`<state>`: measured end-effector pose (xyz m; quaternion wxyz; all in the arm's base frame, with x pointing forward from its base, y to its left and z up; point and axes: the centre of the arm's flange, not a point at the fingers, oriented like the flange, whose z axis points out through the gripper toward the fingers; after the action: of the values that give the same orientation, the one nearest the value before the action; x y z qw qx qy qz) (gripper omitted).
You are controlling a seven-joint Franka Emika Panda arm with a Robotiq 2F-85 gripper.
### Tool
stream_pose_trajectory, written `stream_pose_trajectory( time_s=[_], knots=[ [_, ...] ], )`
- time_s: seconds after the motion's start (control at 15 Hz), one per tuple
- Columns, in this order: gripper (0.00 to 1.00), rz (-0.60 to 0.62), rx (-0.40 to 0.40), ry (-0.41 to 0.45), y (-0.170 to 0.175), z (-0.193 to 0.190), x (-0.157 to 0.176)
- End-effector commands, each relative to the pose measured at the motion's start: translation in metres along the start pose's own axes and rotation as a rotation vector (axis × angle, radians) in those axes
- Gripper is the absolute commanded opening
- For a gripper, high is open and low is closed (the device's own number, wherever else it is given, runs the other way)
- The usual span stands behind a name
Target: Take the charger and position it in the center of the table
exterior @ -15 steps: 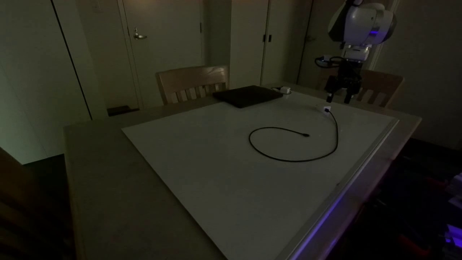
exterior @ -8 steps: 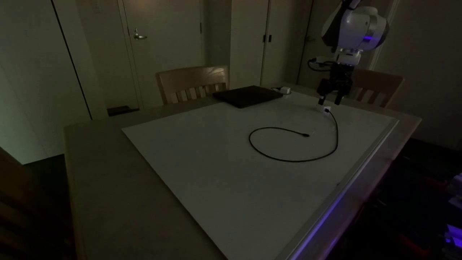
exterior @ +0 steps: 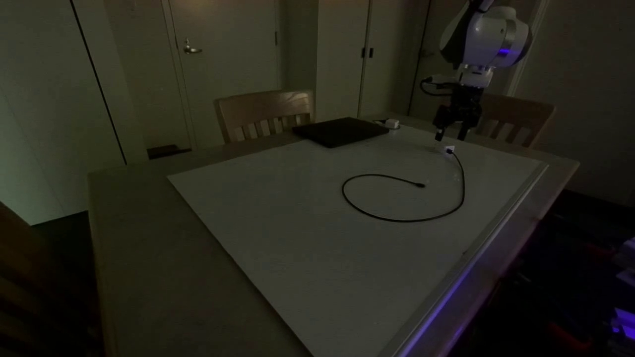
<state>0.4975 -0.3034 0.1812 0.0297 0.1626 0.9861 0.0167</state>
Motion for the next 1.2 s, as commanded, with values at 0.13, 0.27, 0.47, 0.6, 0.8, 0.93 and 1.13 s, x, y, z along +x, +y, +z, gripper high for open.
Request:
stream_pose_trajectory(
  time_s=[0.13,0.27,0.47,0.6,0.8,0.93,1.13],
  knots=[
    [1.00,0.015,0.034,0.001,-0.001,0.004,-0.024],
    [1.00,0.024,0.043,0.007,-0.002,0.007,-0.032],
    [1.00,0.035,0.050,0.020,0.001,0.013,-0.042],
    [1.00,0.048,0.057,0.037,0.003,0.012,-0.046],
    [1.00,0.076,0.058,0.046,0.002,0.008,-0.052],
    [1.00,0.100,0.058,0.051,-0.001,0.003,-0.052],
    [1.00,0.130,0.063,0.075,-0.008,-0.003,-0.051]
  ],
)
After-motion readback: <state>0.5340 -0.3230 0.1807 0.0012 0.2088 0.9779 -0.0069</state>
